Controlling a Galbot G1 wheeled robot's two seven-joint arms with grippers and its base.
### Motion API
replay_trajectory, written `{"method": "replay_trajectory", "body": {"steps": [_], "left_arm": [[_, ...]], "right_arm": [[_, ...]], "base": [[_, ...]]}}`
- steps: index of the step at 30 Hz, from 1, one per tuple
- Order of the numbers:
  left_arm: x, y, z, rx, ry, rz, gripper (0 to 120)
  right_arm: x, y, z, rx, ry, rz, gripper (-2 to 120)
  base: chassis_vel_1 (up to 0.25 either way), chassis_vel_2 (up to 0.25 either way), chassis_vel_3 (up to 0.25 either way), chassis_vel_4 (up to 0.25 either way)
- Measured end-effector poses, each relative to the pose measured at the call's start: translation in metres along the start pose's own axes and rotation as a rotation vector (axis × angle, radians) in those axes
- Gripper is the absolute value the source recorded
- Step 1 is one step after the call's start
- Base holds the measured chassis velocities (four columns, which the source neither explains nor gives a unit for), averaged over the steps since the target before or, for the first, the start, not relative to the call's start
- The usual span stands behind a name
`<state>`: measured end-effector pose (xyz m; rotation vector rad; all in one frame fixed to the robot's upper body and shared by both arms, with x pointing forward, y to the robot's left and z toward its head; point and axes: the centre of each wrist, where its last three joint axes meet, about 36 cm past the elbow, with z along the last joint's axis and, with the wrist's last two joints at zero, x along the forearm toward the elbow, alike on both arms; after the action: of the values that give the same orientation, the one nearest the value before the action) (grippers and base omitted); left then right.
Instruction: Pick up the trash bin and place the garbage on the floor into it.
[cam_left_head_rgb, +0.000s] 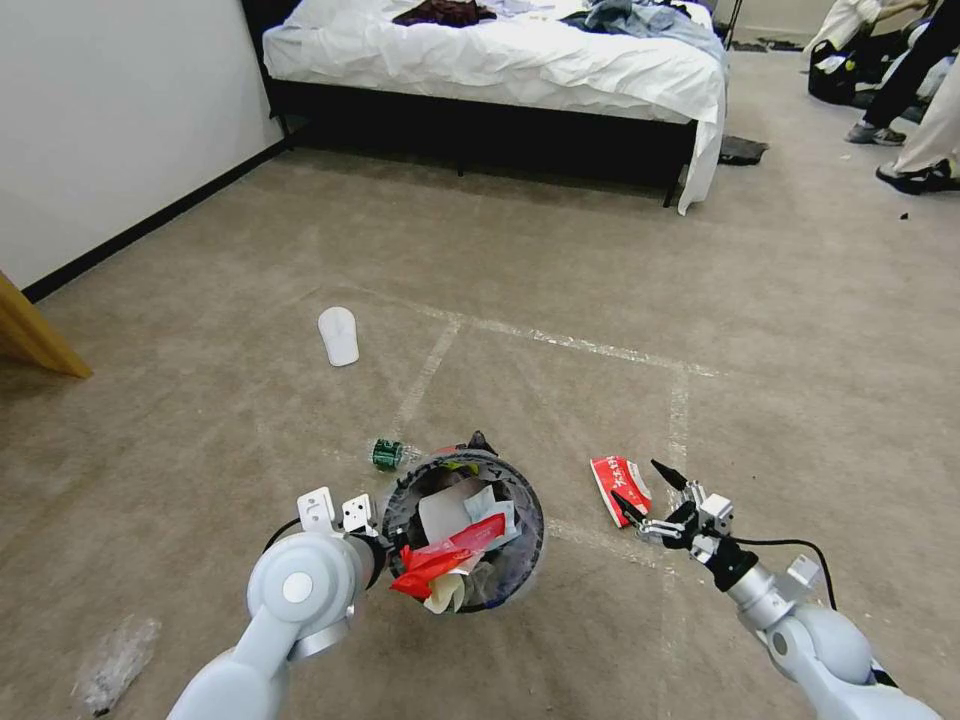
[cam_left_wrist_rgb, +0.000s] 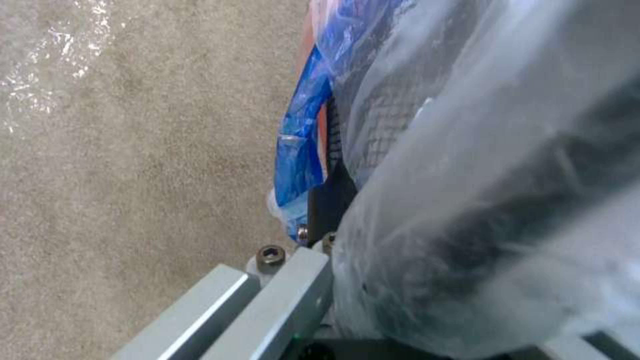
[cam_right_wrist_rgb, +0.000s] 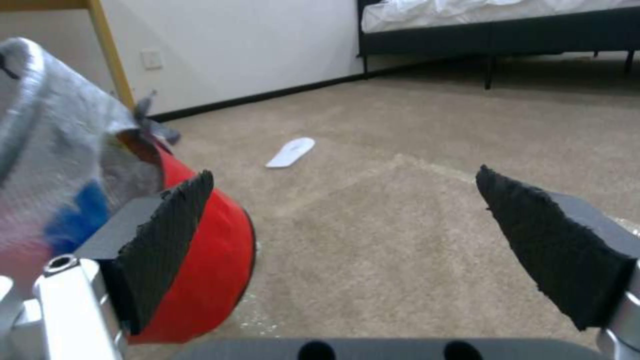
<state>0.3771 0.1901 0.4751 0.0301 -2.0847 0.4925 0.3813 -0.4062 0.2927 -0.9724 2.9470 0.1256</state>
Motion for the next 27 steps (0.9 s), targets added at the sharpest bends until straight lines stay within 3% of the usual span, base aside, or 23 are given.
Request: {"method": "replay_trajectory", "body": {"steps": [6,15,27], "left_arm": [[-0.004,0.002,-0.009,0.001,0.002,-0.007,0],[-0.021,0.002,-0.021,-0.007,0.018,-0.009,0],[-0.031,0.003,-0.022,-0.007,0.028,0.012,0]], "right_arm": [[-0.019,-0.029,-0.010,-0.006,0.011,0.016,100],[-0.014,-0.059,-0.018,-0.063,0.084,0.089,100],[-0.013,-0.084,-0.007,-0.131,0.232,0.177,100]], "base": [[0.000,0.000,0.000,0.000],[0.000,0.000,0.000,0.000],[0.000,0.000,0.000,0.000]]}}
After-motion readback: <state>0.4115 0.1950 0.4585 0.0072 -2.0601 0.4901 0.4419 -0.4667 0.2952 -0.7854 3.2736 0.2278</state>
